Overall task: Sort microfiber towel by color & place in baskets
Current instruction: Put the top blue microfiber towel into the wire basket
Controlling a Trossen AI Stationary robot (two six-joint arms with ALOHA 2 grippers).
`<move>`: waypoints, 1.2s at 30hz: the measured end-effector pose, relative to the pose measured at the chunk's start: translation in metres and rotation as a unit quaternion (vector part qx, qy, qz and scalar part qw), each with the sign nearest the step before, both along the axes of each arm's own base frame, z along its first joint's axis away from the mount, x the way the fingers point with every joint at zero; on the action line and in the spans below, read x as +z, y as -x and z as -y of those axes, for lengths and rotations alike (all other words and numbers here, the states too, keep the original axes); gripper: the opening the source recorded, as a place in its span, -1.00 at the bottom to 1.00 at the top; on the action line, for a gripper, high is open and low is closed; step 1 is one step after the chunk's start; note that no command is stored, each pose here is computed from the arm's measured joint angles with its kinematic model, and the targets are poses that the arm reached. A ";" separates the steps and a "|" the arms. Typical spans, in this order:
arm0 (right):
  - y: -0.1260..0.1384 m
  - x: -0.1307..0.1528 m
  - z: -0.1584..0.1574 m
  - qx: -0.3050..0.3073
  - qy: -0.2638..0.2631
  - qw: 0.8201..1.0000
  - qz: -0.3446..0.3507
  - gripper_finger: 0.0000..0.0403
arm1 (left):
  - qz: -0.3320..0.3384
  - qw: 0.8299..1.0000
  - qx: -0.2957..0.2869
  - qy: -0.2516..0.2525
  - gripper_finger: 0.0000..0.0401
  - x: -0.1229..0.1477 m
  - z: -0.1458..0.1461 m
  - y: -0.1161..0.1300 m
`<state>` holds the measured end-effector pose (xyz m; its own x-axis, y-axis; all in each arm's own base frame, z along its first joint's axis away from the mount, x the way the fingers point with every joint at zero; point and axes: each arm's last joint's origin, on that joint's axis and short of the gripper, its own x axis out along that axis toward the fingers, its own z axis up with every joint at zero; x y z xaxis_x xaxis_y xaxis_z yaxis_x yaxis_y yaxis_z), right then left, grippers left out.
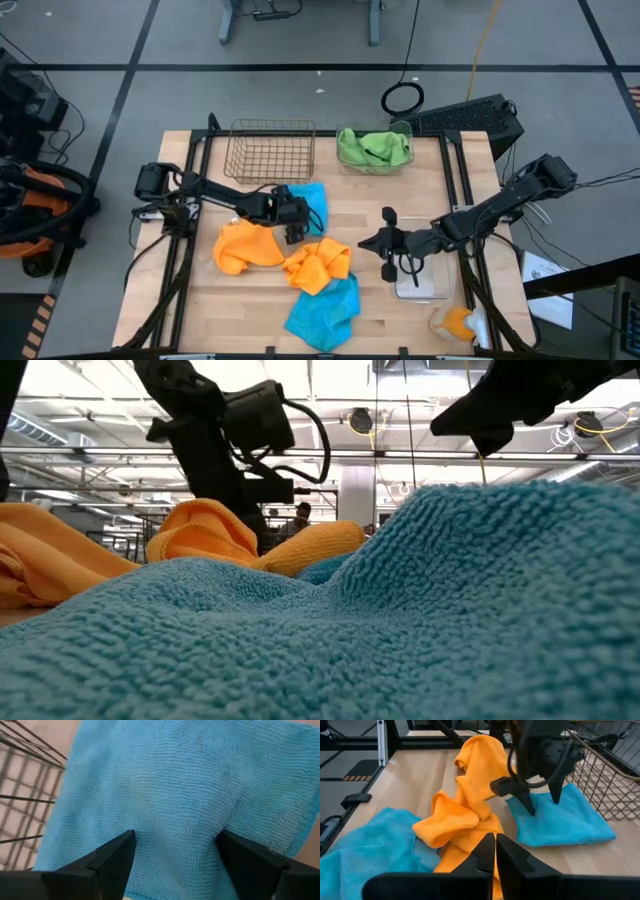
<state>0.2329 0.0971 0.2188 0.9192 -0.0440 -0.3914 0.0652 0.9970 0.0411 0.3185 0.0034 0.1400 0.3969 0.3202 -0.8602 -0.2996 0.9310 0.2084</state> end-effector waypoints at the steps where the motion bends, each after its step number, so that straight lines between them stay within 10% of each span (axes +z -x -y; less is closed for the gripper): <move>1: -0.001 -0.001 0.000 0.001 0.002 1.000 0.001 -0.96 | -0.001 1.000 -0.002 0.006 0.44 0.000 -0.002 0.000; 12: -0.005 -0.006 -0.002 0.002 0.007 1.000 -0.003 -0.96 | -0.019 0.994 -0.052 0.091 0.26 -0.013 -0.020 -0.001; 24: -0.007 -0.006 -0.001 -0.006 0.018 1.000 0.005 -0.96 | 0.007 0.996 -0.064 0.056 -0.91 -0.022 -0.010 -0.011; 36: -0.029 -0.025 0.004 -0.026 0.027 0.999 0.013 -0.61 | 0.059 0.995 -0.085 0.015 -0.91 -0.004 0.019 -0.019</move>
